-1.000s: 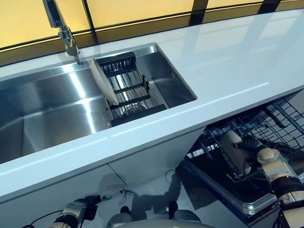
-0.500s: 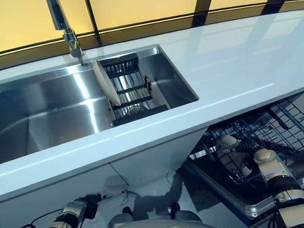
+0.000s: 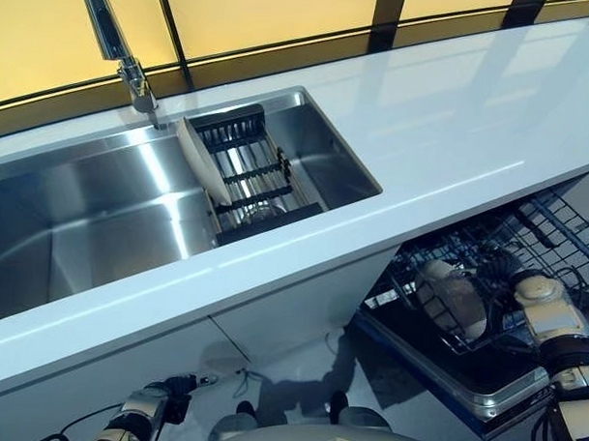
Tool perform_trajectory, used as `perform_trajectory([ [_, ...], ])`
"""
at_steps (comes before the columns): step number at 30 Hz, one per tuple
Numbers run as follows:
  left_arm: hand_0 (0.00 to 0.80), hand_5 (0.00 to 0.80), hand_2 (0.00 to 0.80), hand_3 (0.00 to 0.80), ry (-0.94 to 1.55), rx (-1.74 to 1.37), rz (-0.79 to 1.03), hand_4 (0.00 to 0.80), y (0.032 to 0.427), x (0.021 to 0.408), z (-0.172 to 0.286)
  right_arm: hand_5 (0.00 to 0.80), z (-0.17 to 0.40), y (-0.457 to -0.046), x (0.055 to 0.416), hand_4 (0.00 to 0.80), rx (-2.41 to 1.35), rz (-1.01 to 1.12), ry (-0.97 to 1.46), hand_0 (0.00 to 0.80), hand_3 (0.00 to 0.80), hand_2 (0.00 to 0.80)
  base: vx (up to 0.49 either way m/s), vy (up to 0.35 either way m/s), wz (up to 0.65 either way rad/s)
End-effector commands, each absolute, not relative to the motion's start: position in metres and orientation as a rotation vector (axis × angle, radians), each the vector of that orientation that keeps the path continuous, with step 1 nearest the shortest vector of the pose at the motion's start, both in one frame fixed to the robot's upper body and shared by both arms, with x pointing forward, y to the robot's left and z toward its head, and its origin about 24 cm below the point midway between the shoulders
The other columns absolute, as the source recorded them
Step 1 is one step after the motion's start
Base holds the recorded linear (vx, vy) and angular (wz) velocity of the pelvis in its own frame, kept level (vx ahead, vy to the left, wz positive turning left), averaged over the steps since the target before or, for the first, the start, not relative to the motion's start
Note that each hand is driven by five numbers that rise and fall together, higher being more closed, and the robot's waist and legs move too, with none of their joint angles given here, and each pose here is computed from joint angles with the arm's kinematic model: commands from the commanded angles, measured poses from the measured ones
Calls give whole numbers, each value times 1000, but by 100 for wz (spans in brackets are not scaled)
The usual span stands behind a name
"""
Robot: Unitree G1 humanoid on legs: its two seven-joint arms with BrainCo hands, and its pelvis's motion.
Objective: Take plates into dishwasher
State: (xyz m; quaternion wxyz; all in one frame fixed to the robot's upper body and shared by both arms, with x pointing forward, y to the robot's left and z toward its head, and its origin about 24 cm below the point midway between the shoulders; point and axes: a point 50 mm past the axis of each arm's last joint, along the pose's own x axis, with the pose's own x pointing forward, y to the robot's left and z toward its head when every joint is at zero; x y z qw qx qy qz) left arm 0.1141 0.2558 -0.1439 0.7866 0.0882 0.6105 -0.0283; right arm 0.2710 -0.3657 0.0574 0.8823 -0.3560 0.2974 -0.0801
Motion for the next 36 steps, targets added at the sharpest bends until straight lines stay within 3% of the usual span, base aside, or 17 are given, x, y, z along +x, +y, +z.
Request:
perform_trajectory([
  [1,0,0,0,0,1292,221,-37,0,271,125,-137,0,99,-395,268,0,-794,-287,546,0,0,0,-14,62,-5],
  [10,0,0,0,0,1289,219,-32,0,274,115,-140,0,155,-444,238,0,-837,-478,476,0,0,0,-6,44,-12],
  [18,0,0,0,0,1292,226,-22,0,273,110,-143,0,202,-449,237,0,-790,-625,276,0,0,0,-7,11,-5],
  [24,0,0,0,0,1308,227,-8,0,273,104,-144,0,243,-435,248,0,-725,-634,95,0,0,0,0,0,0],
  [36,0,0,0,0,1311,235,-24,0,268,109,-144,0,298,-361,294,0,-565,-491,-210,0,0,0,2,5,7],
])
